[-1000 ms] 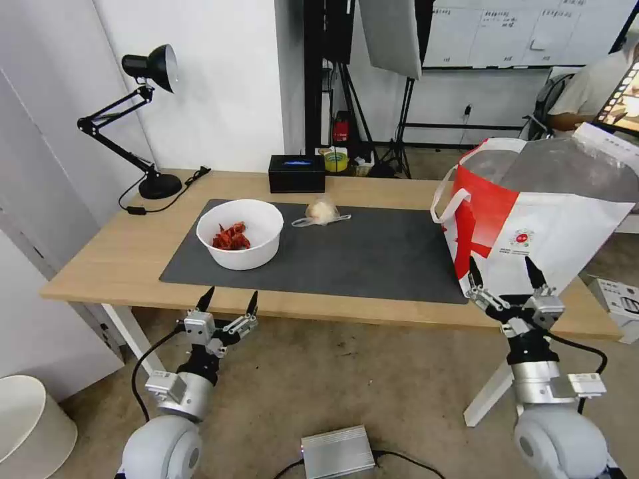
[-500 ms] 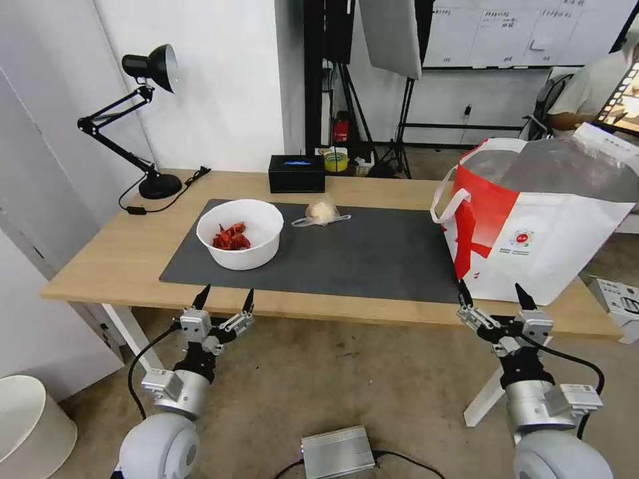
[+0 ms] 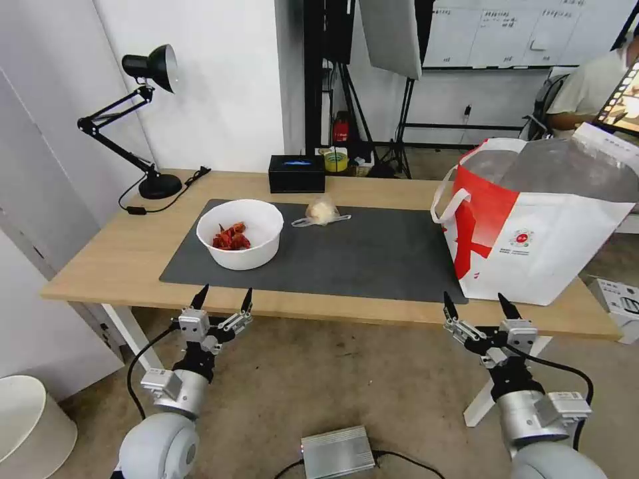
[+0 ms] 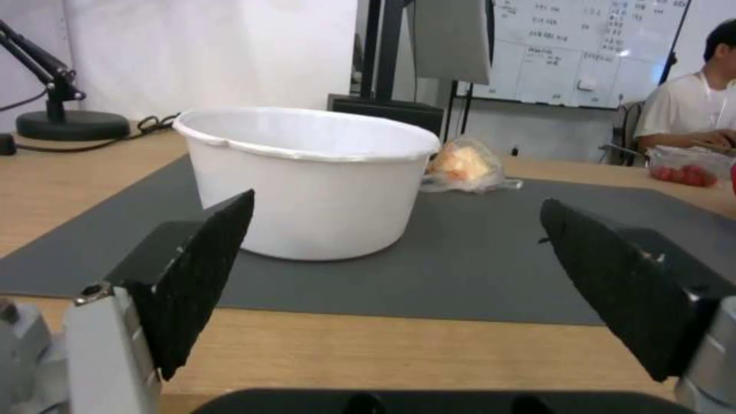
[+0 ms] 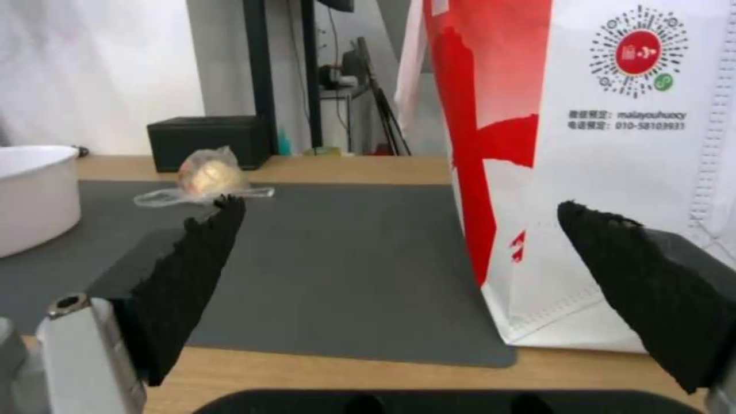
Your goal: Pick up the trash from the table and place it into the takeout bag.
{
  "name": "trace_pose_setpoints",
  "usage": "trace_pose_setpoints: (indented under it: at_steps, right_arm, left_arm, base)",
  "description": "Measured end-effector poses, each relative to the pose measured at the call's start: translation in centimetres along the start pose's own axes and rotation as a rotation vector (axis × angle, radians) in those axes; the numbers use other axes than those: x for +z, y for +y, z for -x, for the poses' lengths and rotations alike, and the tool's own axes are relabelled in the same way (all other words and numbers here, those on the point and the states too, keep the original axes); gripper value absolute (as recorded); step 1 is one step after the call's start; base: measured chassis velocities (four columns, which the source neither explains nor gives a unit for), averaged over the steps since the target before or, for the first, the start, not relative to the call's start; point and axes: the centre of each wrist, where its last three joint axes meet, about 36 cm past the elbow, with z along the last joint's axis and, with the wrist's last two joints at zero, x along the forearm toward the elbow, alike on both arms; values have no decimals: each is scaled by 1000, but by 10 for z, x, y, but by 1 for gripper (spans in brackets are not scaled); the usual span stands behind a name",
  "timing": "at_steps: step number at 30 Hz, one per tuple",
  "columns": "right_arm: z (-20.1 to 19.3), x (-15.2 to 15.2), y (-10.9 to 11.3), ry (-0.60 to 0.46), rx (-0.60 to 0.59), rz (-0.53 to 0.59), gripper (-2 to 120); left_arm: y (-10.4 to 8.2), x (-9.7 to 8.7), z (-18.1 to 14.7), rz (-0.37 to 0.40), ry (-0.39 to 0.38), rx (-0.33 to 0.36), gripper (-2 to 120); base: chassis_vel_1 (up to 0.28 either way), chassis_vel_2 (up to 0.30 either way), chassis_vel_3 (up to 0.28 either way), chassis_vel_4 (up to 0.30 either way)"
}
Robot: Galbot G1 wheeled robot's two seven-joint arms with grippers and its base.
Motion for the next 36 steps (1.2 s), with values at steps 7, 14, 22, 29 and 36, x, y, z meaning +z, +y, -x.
trace_pose_setpoints:
  at_steps: [7, 14, 22, 29, 36]
  right_arm:
    - [0, 1, -1, -11, -13, -1, 100]
    - [0, 3, -2, -16, -11, -1, 100]
    - [2, 4, -3, -31, -18, -3, 100]
    - [25, -6, -6, -86, -65, 33, 100]
    - [62, -17, -14, -108, -112, 42, 100]
  left_arm:
    - [-1, 0, 0, -4, -1, 0, 100]
    - [-2, 0, -2, -4, 2, 0, 100]
    - [-1, -2, -2, 1, -1, 3, 100]
    - [0, -1, -4, 2, 5, 1, 100]
    - [-2, -1, -7, -4, 8, -1, 100]
  base:
    - [0, 0, 0, 0]
    - [0, 0, 0, 0]
    - [0, 0, 0, 0]
    - [0, 0, 0, 0]
    - [0, 0, 0, 0]
